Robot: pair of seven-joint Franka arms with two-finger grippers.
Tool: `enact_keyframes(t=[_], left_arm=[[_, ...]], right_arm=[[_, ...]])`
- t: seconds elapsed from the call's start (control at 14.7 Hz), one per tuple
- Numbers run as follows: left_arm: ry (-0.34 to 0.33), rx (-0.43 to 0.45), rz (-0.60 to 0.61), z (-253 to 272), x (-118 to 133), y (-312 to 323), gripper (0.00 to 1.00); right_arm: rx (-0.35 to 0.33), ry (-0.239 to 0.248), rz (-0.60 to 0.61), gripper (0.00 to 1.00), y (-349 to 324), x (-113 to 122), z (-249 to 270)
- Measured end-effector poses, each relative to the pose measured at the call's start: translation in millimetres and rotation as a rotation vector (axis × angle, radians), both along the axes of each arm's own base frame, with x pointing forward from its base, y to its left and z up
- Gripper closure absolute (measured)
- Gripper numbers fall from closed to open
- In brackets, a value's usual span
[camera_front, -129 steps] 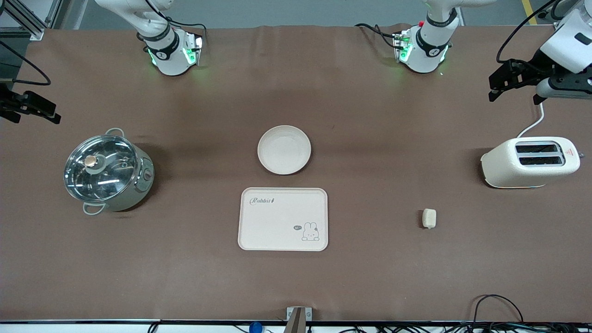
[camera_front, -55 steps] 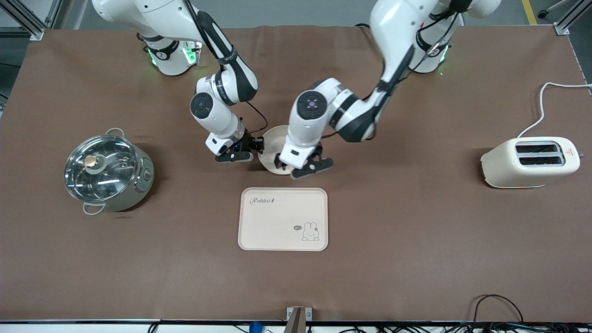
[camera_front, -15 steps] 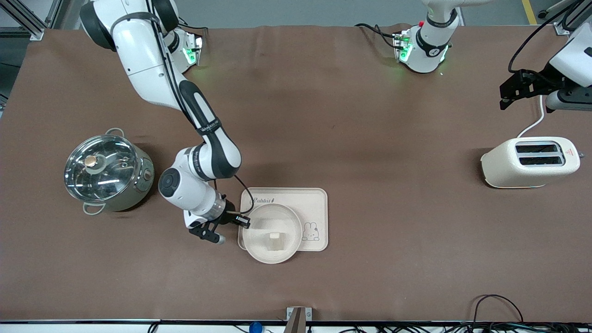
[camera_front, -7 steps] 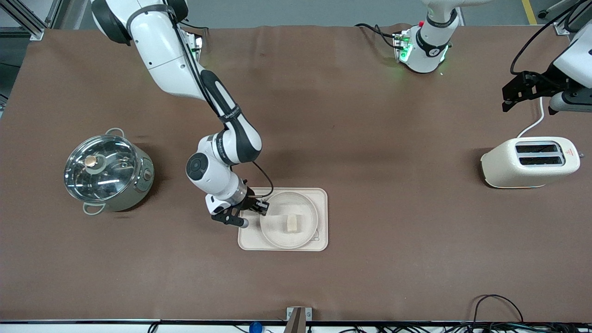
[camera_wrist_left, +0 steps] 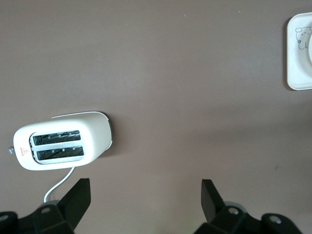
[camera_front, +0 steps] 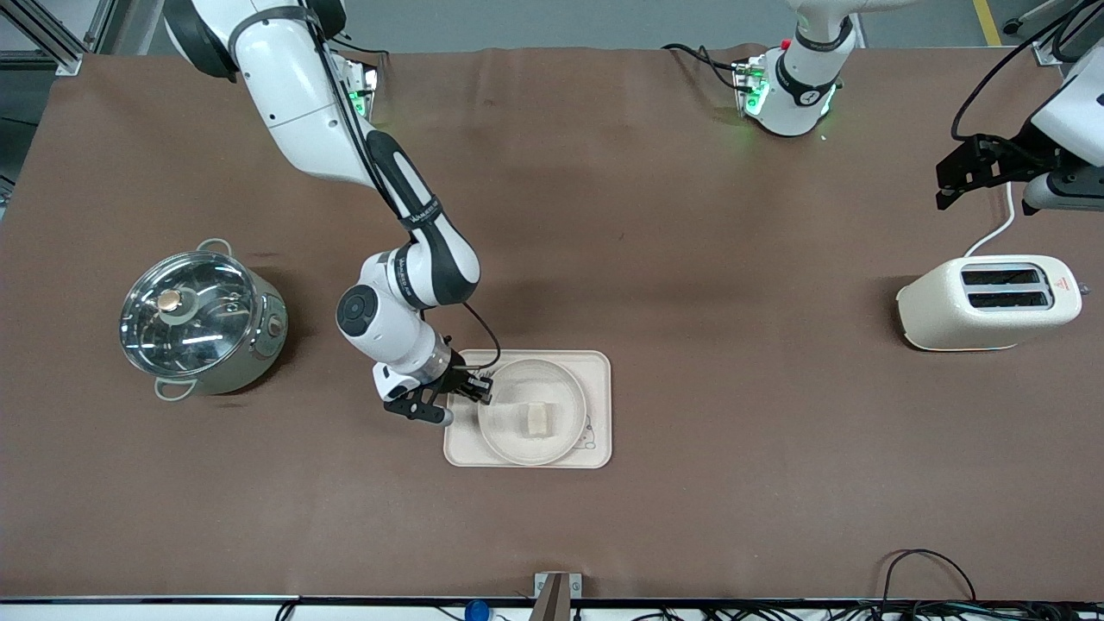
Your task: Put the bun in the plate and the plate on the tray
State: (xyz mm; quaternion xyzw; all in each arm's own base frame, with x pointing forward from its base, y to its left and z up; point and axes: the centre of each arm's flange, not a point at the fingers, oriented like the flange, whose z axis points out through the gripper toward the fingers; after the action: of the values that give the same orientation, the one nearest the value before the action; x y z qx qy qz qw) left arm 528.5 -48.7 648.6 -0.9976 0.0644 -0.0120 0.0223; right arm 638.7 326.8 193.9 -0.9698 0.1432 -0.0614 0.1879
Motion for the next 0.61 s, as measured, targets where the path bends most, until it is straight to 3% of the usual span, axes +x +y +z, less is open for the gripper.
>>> enact_keyframes(t=[0.2,0.41,0.61], left_arm=[[0.004,0.0,0.0,-1.9,1.1,0.0,0.0],[0.005,0.0,-0.002,-2.2,1.2,-1.2,0.0],[0.006,-0.002,-0.009,-2.8,1.2,-4.9,0.0]], right_arm=[[0.023,0.015,-0.026,0.27,-5.7,5.4,25.7],[0.018,0.124,-0.003,0.0,-50.2,17.7,79.5],[-0.176,0.201,0.088,0.0,-132.2,17.3,182.4]])
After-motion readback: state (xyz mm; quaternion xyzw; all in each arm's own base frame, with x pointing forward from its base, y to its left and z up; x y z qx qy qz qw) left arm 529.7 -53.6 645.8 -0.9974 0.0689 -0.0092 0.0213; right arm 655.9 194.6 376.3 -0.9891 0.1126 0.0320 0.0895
